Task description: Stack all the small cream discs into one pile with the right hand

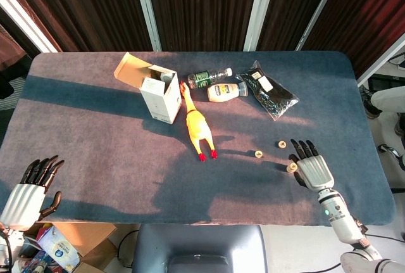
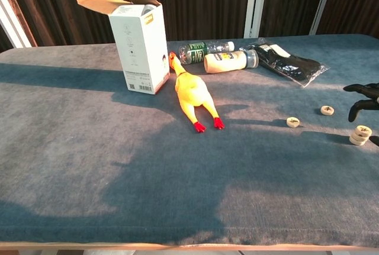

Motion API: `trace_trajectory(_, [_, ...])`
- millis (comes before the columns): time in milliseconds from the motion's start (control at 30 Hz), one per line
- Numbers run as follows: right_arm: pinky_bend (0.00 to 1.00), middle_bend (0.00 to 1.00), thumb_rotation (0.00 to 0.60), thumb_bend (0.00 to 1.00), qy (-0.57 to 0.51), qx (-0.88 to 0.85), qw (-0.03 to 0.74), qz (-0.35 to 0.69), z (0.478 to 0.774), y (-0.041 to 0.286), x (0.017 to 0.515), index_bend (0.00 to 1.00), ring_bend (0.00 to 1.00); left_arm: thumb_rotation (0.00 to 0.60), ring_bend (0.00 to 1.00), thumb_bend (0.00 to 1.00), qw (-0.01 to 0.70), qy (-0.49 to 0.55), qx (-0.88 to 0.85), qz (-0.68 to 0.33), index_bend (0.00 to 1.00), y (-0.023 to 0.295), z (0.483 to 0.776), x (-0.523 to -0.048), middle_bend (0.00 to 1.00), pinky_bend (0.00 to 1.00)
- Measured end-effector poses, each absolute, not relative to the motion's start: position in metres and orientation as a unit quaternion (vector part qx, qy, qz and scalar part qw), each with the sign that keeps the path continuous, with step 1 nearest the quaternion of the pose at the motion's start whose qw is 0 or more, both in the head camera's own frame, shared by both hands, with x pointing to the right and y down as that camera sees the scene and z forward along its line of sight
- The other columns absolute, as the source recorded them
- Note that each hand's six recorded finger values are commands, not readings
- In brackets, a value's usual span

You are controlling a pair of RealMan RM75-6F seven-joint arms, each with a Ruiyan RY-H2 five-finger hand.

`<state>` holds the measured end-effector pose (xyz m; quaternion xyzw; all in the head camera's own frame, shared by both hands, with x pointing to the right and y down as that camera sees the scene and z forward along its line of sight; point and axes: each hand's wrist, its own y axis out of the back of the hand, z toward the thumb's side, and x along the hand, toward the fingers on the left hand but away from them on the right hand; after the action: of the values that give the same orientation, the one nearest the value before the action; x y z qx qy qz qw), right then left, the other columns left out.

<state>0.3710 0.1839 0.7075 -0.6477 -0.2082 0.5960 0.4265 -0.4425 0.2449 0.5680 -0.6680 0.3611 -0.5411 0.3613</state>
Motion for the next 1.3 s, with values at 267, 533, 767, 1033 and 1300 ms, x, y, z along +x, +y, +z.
trace_trajectory(267, [0.00,0.00,0.600,0.54,-0.255,-0.655,0.419,0.576,0.694,0.169,0.365,0.44,0.00,0.600,0.00,0.53,0.362,0.359,-0.670,-0.540,0.00,0.245,0.569,-0.441,0.00,0.05])
trace_trajectory(533, [0.00,0.00,0.600,0.54,-0.267,-0.664,0.415,0.561,0.698,0.138,0.329,0.44,0.00,0.600,0.00,0.53,0.364,0.357,-0.671,-0.538,0.00,0.245,0.569,-0.439,0.00,0.05])
trace_trajectory(767, [0.00,0.00,0.600,0.54,-0.228,-0.674,0.413,0.568,0.721,0.130,0.292,0.44,0.00,0.600,0.00,0.53,0.362,0.355,-0.669,-0.543,0.00,0.244,0.571,-0.441,0.00,0.05])
trace_trajectory(1033, [0.00,0.00,0.600,0.54,-0.204,-0.676,0.403,0.582,0.744,0.128,0.278,0.47,0.00,0.600,0.00,0.53,0.362,0.357,-0.669,-0.542,0.00,0.244,0.571,-0.441,0.00,0.05])
trace_trajectory(1300, [0.00,0.00,0.600,0.54,-0.192,-0.679,0.404,0.582,0.752,0.133,0.274,0.50,0.00,0.600,0.00,0.53,0.360,0.357,-0.670,-0.542,0.00,0.244,0.571,-0.441,0.00,0.05])
